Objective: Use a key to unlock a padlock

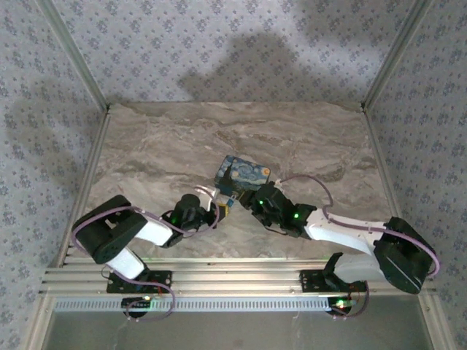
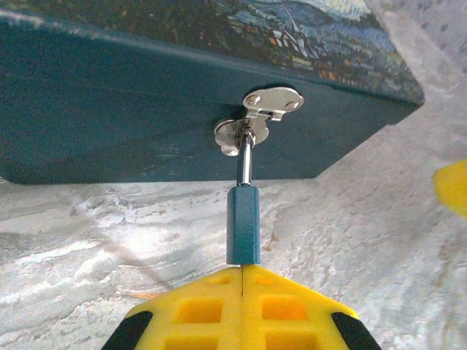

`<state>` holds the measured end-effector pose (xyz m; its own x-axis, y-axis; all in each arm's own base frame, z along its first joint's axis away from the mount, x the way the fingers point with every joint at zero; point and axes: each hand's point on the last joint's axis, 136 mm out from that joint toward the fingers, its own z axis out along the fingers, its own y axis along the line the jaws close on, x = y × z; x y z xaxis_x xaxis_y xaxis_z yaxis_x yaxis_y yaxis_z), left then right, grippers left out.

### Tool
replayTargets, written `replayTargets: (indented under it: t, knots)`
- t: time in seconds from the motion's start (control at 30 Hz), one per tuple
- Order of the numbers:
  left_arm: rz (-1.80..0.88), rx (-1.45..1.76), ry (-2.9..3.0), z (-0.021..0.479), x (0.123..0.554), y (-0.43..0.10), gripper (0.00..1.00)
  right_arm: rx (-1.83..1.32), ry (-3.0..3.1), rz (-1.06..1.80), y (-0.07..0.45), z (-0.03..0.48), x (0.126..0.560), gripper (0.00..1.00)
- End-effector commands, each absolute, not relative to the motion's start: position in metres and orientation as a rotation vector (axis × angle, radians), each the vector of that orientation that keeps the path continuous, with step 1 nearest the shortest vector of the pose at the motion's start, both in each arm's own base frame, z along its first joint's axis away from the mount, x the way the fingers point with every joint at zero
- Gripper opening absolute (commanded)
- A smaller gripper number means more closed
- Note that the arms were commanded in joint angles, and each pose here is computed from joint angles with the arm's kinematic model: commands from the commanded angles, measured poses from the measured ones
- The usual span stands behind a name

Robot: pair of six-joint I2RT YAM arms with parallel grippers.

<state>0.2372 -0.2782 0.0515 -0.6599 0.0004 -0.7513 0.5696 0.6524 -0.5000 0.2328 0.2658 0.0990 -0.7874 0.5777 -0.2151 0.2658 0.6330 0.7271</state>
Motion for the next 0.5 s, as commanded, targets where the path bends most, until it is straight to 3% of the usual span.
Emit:
replayTargets:
  t: [0.0,0.2,0.47]
  knots:
    - [-1.212,0.425,2.093,0.074,0.229,-0.288,0.00,0.626,2.378,0.966,0.271,0.100,0.242,0.62]
    - [-1.368,0.409,2.091,0.086,0.231,-0.286,0.00,0.581,2.343,1.063,0.298,0.100,0.253,0.62]
    - [-1.357,0.450,2.126,0.080,0.227,-0.283,0.00,0.534,2.324,1.146,0.325,0.098,0.259,0.61]
